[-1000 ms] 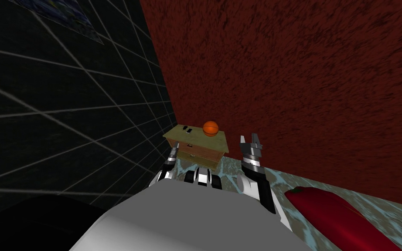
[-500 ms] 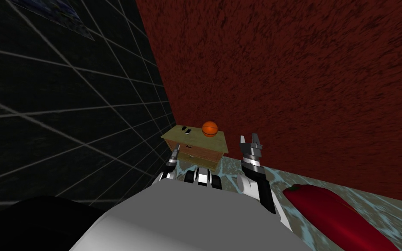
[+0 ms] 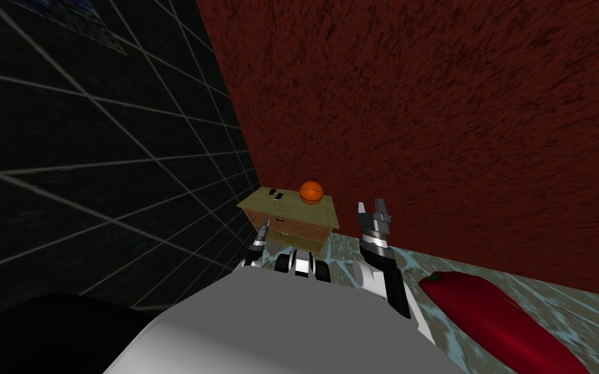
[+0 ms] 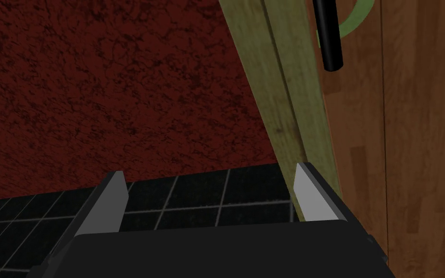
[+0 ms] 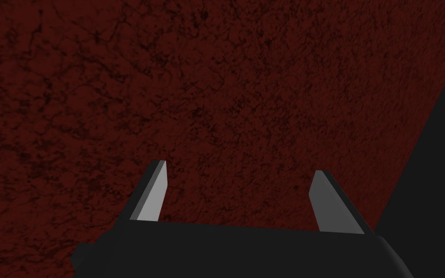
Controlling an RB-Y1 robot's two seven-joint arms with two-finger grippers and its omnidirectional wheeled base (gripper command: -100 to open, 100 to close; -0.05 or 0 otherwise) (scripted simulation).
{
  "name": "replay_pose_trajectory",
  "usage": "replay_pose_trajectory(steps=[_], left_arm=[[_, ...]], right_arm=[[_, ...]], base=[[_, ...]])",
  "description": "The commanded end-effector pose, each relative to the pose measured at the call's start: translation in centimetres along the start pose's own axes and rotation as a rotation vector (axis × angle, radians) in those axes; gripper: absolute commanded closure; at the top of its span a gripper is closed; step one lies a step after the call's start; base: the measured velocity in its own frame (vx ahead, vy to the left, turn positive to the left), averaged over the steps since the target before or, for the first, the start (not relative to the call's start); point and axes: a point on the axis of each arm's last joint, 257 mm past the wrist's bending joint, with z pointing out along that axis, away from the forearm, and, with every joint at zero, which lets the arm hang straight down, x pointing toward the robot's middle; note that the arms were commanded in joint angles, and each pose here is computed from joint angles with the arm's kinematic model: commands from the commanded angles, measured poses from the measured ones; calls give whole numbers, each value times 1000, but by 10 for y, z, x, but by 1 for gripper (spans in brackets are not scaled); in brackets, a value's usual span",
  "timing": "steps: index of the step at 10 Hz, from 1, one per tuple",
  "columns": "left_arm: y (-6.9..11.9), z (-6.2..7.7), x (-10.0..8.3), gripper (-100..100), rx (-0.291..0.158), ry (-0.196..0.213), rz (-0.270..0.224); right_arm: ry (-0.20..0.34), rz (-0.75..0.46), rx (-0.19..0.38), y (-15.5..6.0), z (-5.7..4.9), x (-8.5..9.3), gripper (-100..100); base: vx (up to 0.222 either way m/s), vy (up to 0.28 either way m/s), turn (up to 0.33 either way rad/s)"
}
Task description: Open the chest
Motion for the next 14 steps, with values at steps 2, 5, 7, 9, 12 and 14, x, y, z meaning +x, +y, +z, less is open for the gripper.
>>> replay_pose_trajectory(steps=[2,5,7,9,12,14], left_arm=[[16,-9,12,-100,-30,18,-6],[29,-19,26,-100,-53,39,-14],[34,-24,33,-100,-63,50,-18],[39,-28,39,-100,-72,60,-22],[50,-40,54,-100,-93,88,-31],[54,-46,62,-100,-103,101,-37]], right_arm=[[0,0,0,0,0,0,0],[0,0,0,0,0,0,0],[0,0,0,0,0,0,0],[0,0,0,0,0,0,0],[0,0,0,0,0,0,0],[0,0,0,0,0,0,0]], base=[[15,-4,-24],[19,-5,-30],[13,-3,-21],[11,-4,-17],[18,-4,-33],[25,-5,-34]])
